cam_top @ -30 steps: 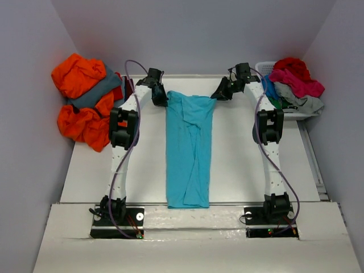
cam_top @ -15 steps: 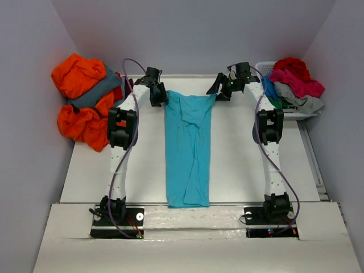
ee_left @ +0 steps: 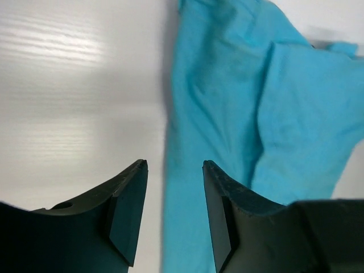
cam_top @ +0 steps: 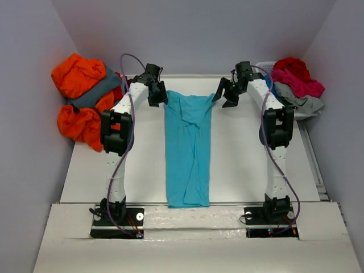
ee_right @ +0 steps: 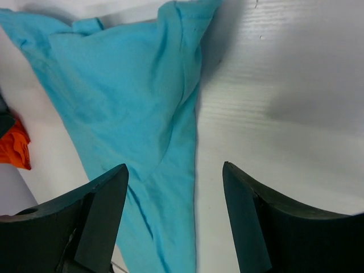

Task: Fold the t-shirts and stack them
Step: Rotate the rectangle-folded T-shirt at the center of the board.

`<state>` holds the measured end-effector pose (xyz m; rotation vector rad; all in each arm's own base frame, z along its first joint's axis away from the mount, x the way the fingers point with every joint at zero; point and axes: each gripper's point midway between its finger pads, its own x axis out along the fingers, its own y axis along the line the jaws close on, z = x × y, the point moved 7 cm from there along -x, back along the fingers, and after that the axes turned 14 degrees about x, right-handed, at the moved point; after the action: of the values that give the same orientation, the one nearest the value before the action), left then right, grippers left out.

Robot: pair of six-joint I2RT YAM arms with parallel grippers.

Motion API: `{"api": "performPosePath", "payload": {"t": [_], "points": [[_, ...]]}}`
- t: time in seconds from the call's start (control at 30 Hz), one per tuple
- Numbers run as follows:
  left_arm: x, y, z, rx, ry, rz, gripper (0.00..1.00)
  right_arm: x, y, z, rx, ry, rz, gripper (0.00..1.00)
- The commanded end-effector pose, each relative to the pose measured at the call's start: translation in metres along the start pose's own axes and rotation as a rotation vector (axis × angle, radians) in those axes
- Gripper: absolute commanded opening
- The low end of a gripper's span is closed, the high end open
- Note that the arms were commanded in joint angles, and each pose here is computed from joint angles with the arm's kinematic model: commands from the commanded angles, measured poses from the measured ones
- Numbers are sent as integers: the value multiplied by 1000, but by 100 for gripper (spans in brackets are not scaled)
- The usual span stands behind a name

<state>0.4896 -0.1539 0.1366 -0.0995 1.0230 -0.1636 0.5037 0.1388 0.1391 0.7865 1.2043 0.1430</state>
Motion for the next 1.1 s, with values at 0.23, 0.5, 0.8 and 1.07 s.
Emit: {"api": "performPosePath", "payload": {"t": [0.23, 0.5, 0.8, 1.07], "points": [[-81, -84, -59, 136, 75, -193, 56, -64, 30, -94, -9, 64, -44, 68], [-74, -102, -70, 135, 93, -243, 56, -56, 34, -148, -52, 146, -71, 63], [-54, -112, -47, 157, 65, -238, 56, -50, 48, -163, -69, 181, -61, 57], [-22, -101, -34, 119, 77, -194, 56, -45, 39, -171, -69, 194, -90, 49]]}}
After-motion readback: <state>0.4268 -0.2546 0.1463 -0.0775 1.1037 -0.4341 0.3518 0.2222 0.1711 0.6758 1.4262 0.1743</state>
